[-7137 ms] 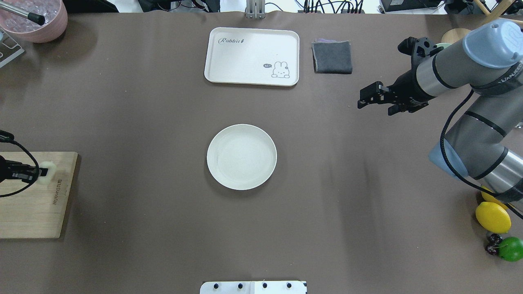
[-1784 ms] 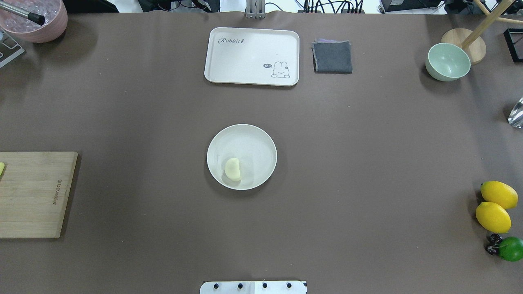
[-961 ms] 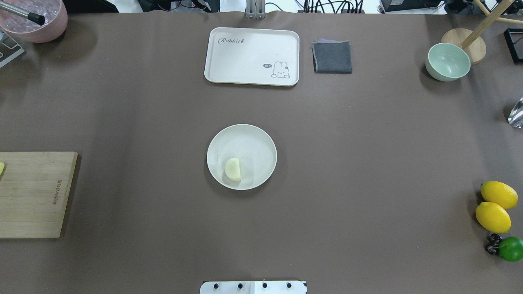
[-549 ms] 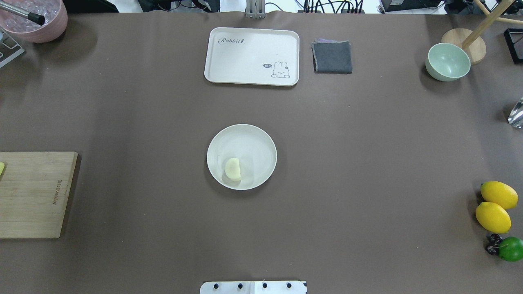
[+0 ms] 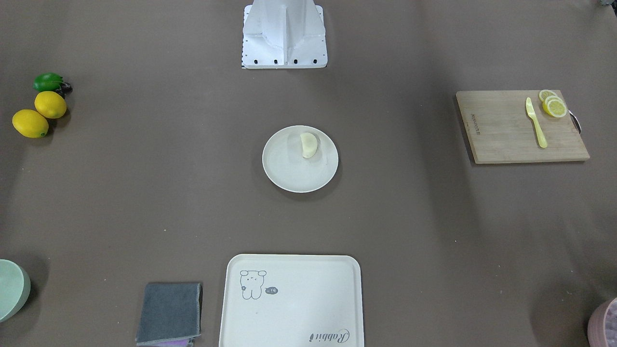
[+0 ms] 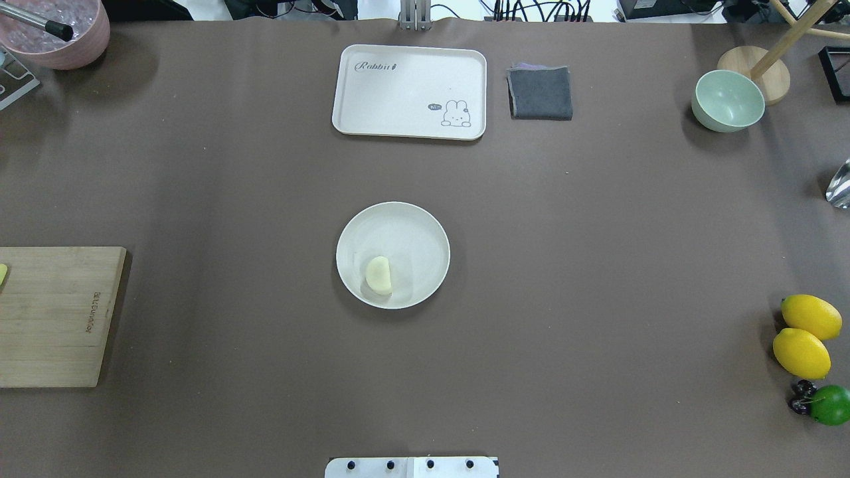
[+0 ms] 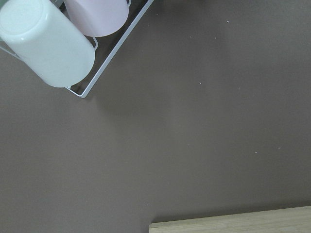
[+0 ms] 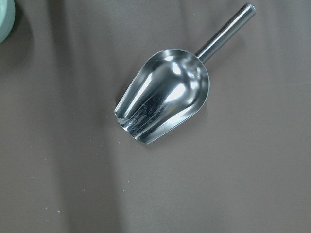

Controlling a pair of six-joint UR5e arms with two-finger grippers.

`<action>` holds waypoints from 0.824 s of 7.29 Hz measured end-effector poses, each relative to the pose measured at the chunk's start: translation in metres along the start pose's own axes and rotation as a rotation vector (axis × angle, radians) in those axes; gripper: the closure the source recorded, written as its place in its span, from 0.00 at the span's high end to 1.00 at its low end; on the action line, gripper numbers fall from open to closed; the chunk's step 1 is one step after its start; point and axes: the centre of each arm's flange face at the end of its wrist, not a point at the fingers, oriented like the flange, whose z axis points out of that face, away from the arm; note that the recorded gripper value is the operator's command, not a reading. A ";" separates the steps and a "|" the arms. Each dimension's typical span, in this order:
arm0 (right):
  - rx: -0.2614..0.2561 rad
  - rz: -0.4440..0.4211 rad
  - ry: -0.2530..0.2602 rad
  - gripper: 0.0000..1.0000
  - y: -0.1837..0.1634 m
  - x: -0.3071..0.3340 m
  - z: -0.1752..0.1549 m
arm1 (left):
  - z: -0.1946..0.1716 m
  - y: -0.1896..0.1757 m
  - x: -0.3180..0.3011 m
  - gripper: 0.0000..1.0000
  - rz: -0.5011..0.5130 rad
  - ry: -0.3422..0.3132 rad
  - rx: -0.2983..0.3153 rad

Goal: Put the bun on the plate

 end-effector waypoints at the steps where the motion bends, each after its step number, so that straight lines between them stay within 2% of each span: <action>1: 0.002 -0.002 0.000 1.00 -0.001 -0.001 -0.001 | -0.001 0.000 -0.001 0.98 -0.005 -0.001 0.001; 6: 0.004 -0.005 0.001 1.00 -0.002 -0.002 -0.002 | 0.000 0.002 -0.003 0.98 -0.016 -0.002 -0.002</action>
